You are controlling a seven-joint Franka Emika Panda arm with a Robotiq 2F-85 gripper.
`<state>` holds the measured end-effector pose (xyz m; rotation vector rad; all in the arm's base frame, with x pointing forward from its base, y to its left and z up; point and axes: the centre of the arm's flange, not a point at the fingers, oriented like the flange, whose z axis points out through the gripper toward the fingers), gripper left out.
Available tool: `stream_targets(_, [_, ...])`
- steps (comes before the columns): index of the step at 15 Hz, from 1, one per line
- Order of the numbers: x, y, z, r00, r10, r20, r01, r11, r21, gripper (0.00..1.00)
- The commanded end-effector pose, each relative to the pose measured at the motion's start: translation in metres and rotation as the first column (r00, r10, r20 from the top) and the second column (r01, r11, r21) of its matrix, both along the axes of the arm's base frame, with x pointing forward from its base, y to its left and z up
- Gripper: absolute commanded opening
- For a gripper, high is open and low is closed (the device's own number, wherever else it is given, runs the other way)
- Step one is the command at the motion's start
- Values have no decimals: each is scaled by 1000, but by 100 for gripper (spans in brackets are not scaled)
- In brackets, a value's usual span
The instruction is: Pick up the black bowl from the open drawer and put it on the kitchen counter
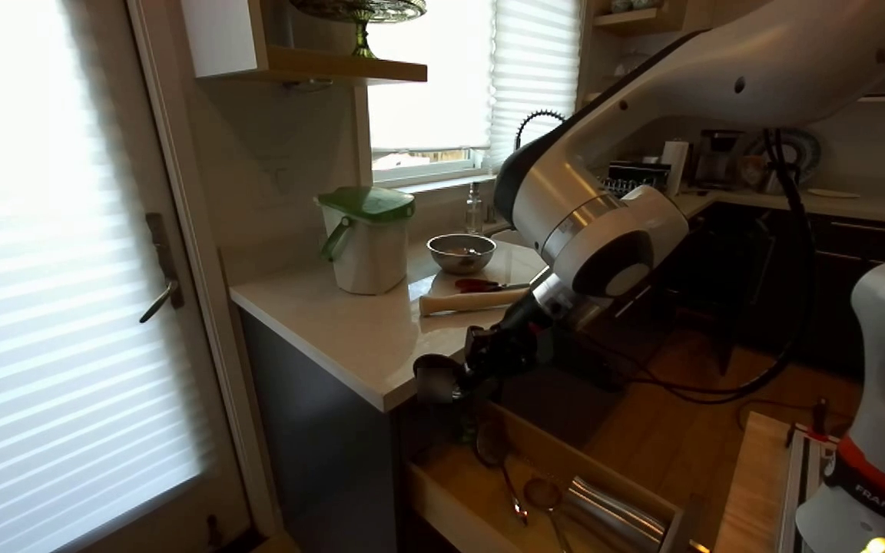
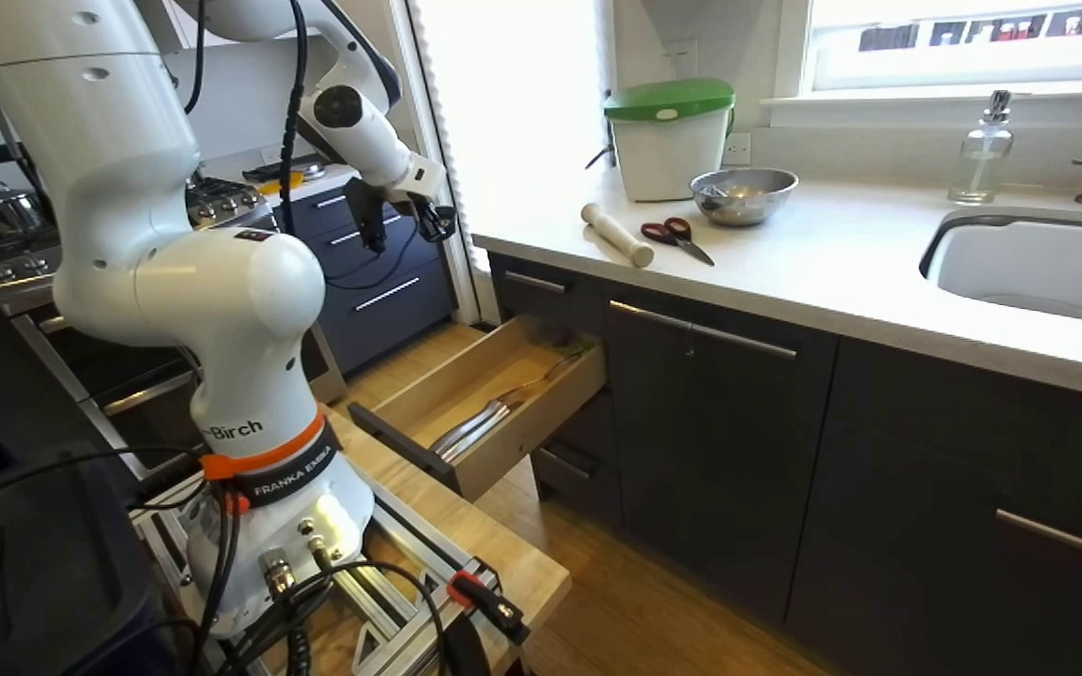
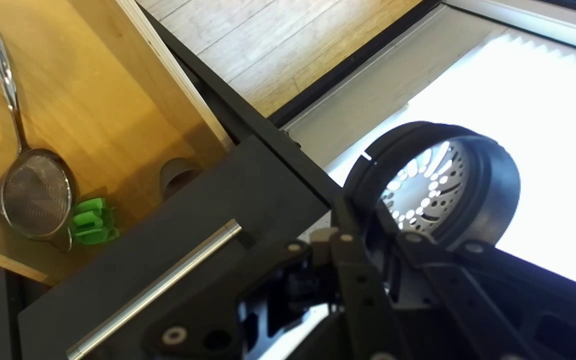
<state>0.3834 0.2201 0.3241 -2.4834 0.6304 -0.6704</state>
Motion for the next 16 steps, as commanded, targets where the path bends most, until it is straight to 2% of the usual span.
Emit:
stream_targets(1, [13, -3, 21, 999, -47, 7, 47, 998, 30, 3])
stream_targets(5, [30, -16, 33, 992, -127, 2, 127, 991, 51, 3])
stream_targets(10, [58, -36, 52, 964, -266, -25, 267, 957, 116, 3])
stream_targets(16, [96, -53, 71, 888, -454, -66, 458, 886, 71, 3])
